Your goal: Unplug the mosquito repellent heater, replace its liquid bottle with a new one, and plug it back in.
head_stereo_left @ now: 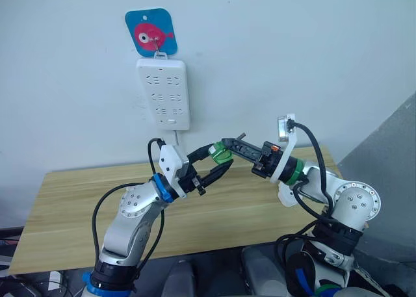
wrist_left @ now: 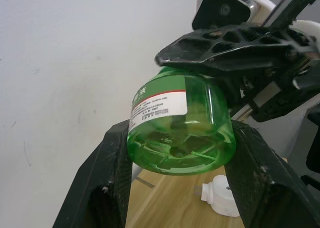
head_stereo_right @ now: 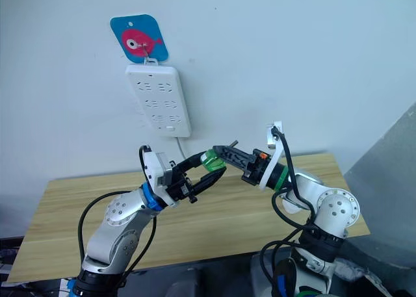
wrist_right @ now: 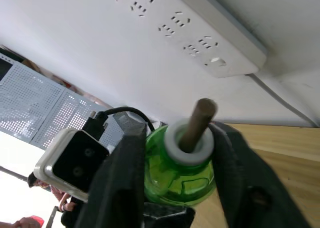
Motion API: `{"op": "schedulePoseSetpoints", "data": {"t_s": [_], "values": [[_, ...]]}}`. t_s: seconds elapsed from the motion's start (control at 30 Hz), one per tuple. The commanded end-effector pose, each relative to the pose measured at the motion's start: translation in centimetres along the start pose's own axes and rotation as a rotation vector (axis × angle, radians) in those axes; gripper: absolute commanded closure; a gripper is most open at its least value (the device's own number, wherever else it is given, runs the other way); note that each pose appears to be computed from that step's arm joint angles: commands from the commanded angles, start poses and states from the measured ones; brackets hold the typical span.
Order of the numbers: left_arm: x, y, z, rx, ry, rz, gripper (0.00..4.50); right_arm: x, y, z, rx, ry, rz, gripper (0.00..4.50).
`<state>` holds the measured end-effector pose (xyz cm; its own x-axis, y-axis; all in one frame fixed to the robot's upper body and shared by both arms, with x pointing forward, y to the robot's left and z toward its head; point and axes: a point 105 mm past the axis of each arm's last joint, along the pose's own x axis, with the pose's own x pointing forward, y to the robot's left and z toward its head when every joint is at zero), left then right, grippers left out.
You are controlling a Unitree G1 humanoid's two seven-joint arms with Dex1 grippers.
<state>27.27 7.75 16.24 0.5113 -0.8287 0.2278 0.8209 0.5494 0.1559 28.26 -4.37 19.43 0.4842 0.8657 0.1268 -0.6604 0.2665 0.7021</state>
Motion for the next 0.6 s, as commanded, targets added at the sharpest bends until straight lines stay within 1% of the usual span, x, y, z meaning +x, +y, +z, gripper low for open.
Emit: {"op": "schedulePoseSetpoints", "data": {"t_s": [0.03, 0.1, 0.23, 0.33, 0.47, 0.53, 0.6], "values": [[0.4, -0.8, 1.3, 0.038, -0.048, -0.023, 2.28, 0.4, 1.2, -0.3, -0.015, 0.016, 0.058, 3.65], [0.4, -0.9, 1.3, 0.055, -0.051, -0.026, 2.28, 0.5, 1.4, -0.6, -0.023, 0.034, 0.064, 3.65], [0.2, -1.6, 1.6, 0.051, -0.084, -0.076, 2.28, 0.5, 1.6, -0.9, -0.029, 0.059, 0.084, 3.65], [-0.5, -1.1, 0.8, 0.034, -0.040, -0.065, 1.21, 0.4, 1.7, -0.8, -0.035, 0.059, 0.086, 3.65], [-1.4, -0.3, 0.2, 0.007, 0.017, -0.052, 0.00, 0.3, 2.0, -0.1, -0.070, 0.046, 0.091, 3.65], [-2.6, -0.2, -0.6, 0.002, 0.089, -0.084, 0.00, -0.1, 1.3, 0.5, -0.123, 0.041, 0.033, 3.65], [-4.4, 0.2, -1.9, -0.013, 0.206, -0.096, 0.00, -0.8, 0.1, 0.7, -0.243, 0.066, -0.068, 3.65]]}}
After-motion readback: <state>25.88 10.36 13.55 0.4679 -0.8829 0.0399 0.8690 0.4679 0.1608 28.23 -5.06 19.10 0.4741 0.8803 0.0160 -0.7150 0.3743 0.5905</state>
